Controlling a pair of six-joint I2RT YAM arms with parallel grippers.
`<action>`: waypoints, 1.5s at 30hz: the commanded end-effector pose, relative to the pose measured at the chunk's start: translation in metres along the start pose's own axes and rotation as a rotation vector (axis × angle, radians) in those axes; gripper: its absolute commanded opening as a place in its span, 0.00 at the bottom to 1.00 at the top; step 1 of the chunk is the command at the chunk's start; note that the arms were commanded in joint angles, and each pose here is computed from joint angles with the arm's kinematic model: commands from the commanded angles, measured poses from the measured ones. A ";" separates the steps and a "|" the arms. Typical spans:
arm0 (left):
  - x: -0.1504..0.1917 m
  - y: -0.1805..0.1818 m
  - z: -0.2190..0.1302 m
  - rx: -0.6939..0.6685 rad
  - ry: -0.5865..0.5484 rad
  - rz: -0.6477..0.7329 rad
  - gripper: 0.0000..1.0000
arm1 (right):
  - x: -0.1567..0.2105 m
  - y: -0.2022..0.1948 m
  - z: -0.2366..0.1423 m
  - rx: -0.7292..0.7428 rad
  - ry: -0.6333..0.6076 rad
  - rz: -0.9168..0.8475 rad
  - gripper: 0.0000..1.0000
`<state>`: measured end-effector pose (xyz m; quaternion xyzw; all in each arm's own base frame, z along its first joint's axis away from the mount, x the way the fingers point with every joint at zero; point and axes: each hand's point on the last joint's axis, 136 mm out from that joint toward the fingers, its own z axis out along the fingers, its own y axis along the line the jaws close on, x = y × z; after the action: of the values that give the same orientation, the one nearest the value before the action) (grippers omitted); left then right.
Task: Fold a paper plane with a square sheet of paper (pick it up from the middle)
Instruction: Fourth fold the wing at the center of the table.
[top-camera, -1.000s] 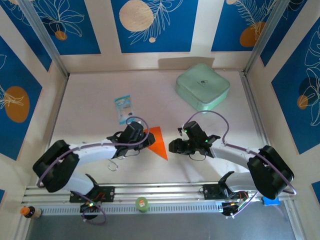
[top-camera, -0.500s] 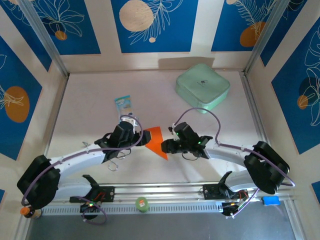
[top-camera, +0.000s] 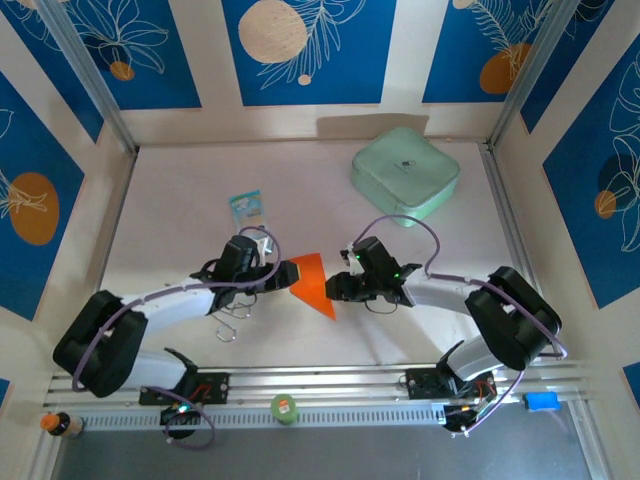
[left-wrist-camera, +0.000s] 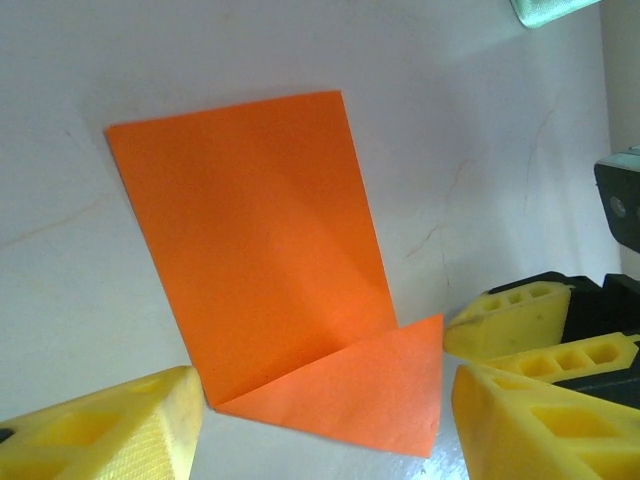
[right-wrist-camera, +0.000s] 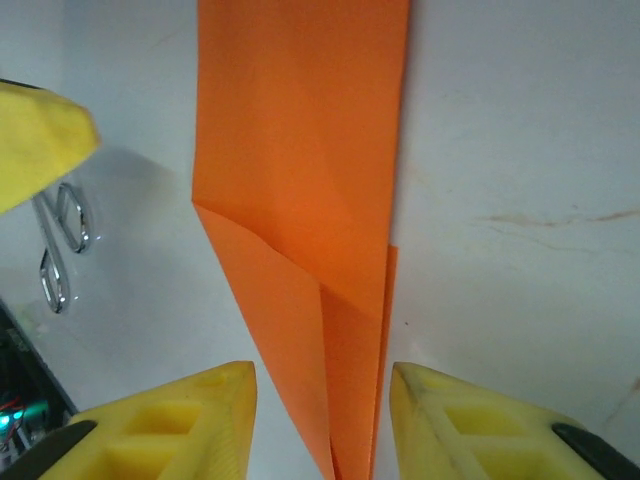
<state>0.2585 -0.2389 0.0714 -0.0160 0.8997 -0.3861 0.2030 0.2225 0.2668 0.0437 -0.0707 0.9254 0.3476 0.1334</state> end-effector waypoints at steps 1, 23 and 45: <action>0.004 -0.007 0.005 0.096 0.051 -0.076 0.65 | -0.007 0.016 0.002 -0.077 0.019 -0.014 0.36; 0.004 0.007 0.008 0.053 0.087 -0.172 0.62 | -0.012 0.015 0.005 -0.125 0.025 -0.015 0.11; -0.007 -0.001 0.021 0.100 0.110 -0.222 0.70 | -0.013 0.017 -0.015 -0.238 -0.013 -0.008 0.09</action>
<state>0.2630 -0.2495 0.0530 -0.0794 0.8900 -0.4360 0.1072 0.2305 0.2688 0.0591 -0.0798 0.8870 0.4371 0.1256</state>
